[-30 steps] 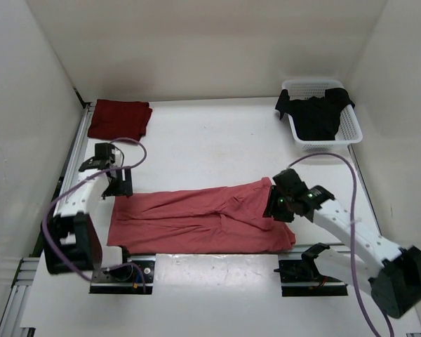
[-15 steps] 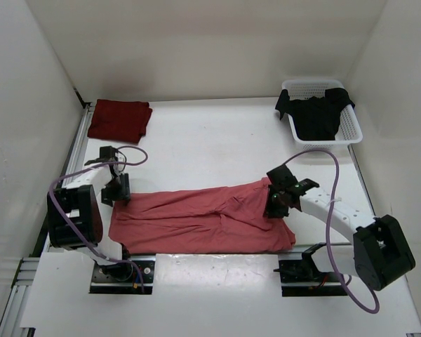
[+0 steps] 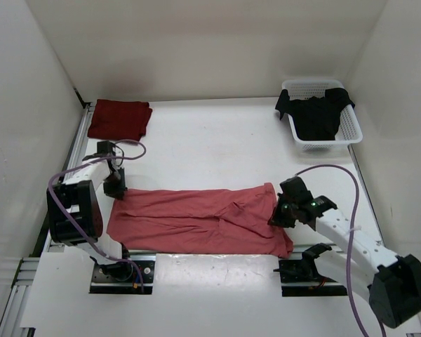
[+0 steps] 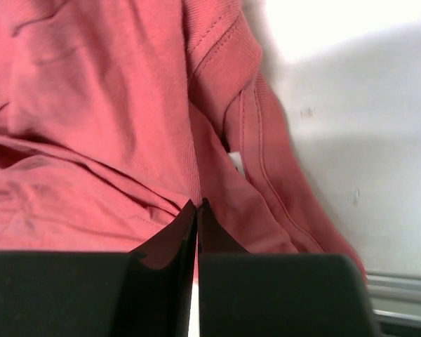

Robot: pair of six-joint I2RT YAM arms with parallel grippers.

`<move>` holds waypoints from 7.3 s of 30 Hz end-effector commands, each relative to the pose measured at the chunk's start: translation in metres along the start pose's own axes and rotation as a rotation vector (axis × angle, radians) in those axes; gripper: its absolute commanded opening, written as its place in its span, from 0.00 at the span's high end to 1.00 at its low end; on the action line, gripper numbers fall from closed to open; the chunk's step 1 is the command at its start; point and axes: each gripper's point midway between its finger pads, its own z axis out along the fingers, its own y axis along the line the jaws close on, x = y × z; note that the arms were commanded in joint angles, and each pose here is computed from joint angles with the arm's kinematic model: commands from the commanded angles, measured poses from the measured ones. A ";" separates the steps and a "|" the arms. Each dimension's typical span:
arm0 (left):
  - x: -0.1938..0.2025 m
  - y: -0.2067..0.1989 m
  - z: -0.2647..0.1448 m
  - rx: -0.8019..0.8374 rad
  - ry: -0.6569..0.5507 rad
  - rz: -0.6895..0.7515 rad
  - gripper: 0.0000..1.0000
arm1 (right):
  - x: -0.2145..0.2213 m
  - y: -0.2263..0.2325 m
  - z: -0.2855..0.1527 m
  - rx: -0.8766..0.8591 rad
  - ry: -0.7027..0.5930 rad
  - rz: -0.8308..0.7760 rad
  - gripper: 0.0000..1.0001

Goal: Fold and stack the t-shirts
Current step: Fold the other side of the tshirt into a rectangle, then rotate the tshirt 85 degrees

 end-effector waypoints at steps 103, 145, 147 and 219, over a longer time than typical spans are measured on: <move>0.085 -0.408 -0.118 0.619 -0.243 1.070 0.90 | -0.016 0.030 -0.046 -0.188 -0.078 -0.114 0.96; -0.030 -0.361 -0.137 0.308 -0.471 0.858 0.18 | -0.116 0.041 -0.056 -0.083 -0.163 -0.098 0.54; -0.039 -0.345 -0.140 0.265 -0.485 0.829 0.16 | -0.094 0.041 -0.051 -0.124 -0.092 -0.074 0.56; -0.057 -0.004 -0.031 -0.024 -0.175 0.021 0.08 | -0.143 0.047 0.006 -0.073 -0.011 -0.170 0.34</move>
